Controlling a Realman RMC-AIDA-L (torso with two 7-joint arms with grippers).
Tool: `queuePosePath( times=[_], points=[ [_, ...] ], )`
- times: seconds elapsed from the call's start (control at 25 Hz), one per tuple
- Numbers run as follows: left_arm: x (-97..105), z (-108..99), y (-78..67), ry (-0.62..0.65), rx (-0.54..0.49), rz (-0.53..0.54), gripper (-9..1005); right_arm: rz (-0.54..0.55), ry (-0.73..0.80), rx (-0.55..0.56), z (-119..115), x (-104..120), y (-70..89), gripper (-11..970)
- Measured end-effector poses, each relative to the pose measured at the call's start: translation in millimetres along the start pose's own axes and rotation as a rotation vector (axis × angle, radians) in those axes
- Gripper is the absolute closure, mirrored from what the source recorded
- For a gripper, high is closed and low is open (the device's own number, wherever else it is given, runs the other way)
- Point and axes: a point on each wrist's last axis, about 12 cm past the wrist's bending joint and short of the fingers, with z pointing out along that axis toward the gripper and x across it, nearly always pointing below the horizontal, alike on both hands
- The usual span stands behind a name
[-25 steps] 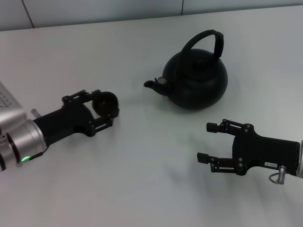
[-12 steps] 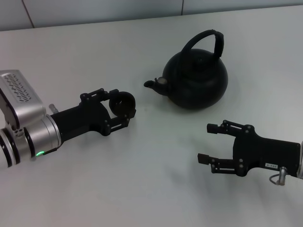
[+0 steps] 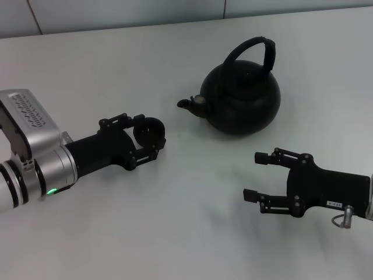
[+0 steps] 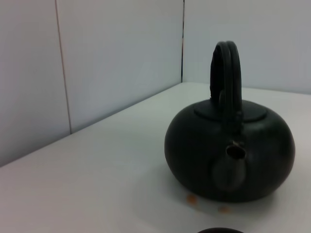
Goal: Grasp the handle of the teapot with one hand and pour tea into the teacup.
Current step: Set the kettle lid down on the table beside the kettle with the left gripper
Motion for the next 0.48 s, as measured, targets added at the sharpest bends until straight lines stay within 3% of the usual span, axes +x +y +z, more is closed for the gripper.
queuePosePath(
  times=[0.48],
  points=[
    [5.0,2.6,-2.0,0.034,-0.014,0.011,288,0.003,-0.001,-0.001,0.1,-0.6,-0.4,127]
  ],
)
